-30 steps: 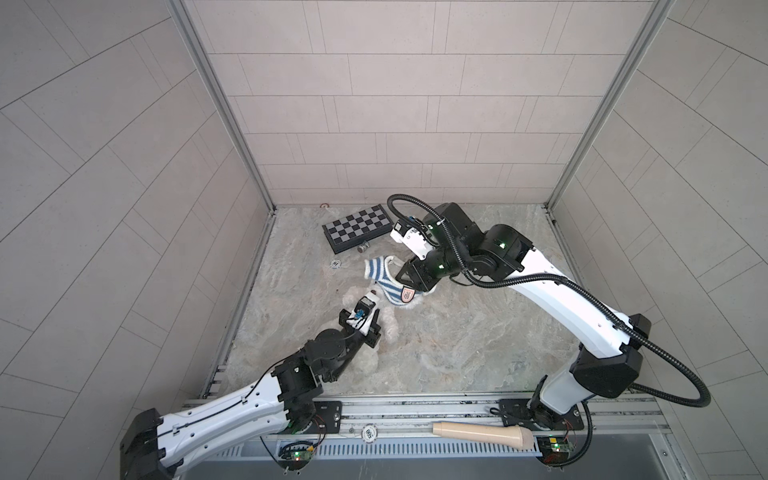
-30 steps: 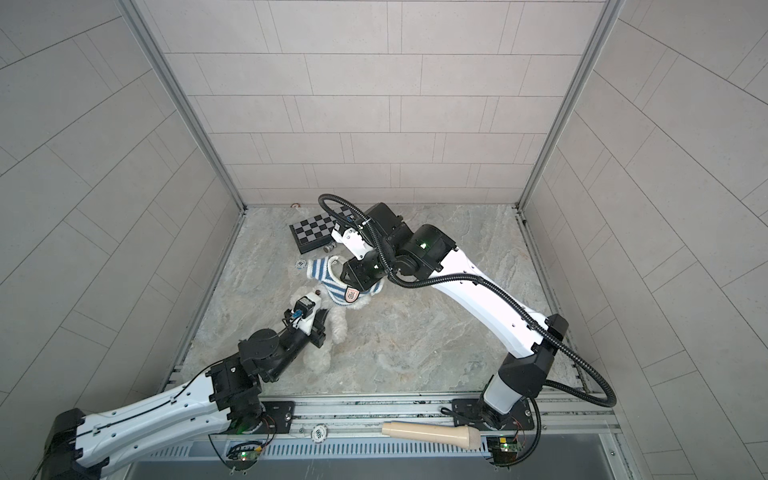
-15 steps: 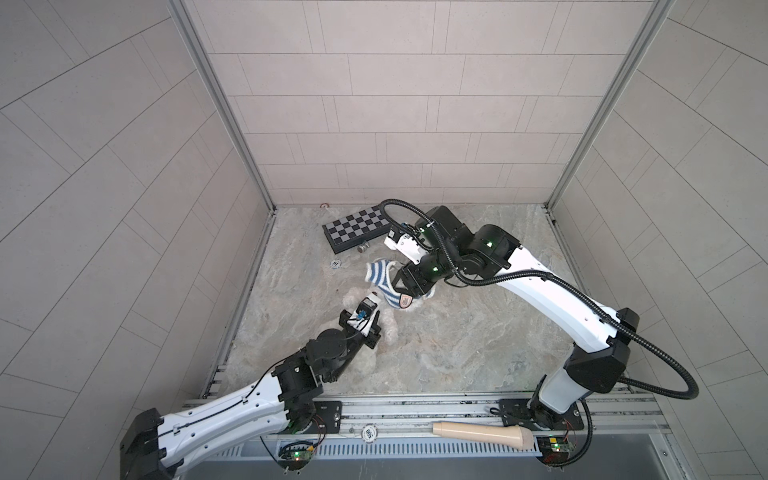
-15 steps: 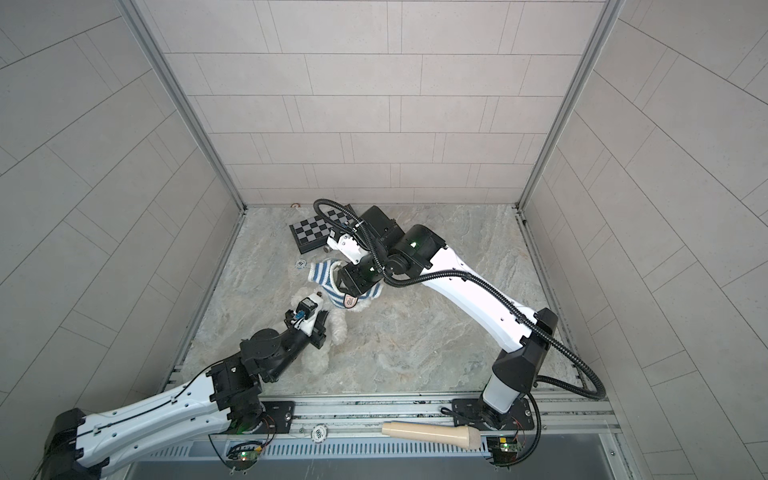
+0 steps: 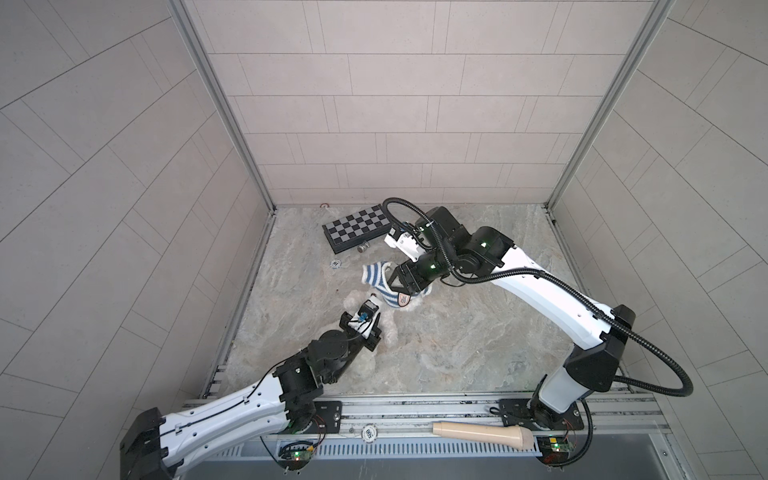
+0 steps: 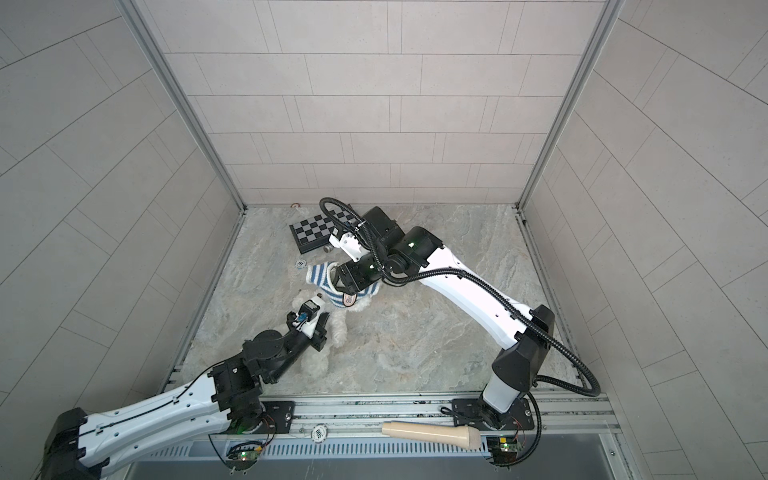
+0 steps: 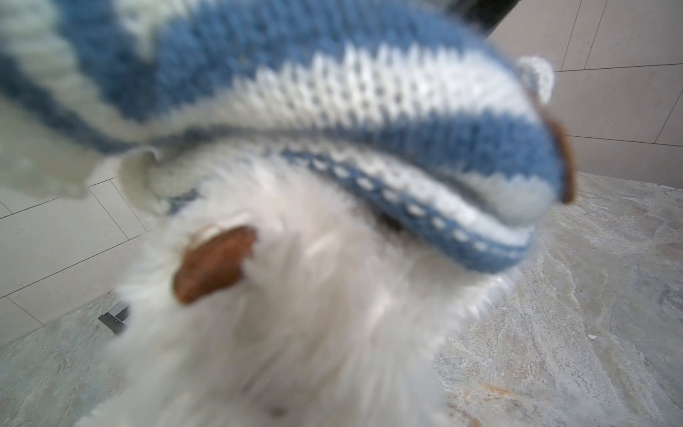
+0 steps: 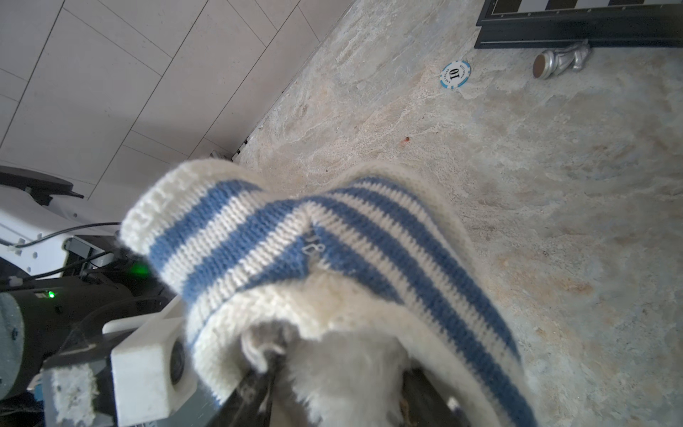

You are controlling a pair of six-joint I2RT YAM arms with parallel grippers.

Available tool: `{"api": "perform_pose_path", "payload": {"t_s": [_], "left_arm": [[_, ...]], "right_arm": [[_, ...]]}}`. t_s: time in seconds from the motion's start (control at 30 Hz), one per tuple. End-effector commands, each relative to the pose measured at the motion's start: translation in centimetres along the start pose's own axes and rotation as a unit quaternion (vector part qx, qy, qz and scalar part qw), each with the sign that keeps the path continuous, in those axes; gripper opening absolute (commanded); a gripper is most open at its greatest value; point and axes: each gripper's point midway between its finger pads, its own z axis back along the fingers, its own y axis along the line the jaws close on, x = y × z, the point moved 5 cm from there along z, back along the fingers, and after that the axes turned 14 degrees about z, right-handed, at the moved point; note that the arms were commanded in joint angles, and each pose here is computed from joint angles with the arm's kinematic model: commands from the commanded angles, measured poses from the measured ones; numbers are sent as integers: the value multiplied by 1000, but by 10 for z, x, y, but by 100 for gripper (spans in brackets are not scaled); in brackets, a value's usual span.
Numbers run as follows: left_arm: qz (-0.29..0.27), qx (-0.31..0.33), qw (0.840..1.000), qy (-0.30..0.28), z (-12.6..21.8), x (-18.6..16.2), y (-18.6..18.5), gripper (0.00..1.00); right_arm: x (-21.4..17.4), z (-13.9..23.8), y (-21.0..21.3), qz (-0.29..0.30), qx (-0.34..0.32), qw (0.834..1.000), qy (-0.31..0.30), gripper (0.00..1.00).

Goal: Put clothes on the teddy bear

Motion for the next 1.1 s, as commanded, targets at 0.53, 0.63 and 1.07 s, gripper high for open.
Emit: {"api": "perform_pose_path", "payload": {"t_s": [0.53,0.63,1.07], "left_arm": [[15,-4,999,-40,-2,19,-3,0],[13,0,999,-38,-3,18,-3,0],[21,10,999,-32,-12,15,-5,0]], "right_arm": [[-8,-11,-4,-21,24,999,7,33],[-10,-9,-2,-15,25,1000,11,29],[-14,1,9,14,32,999,4,8]]}}
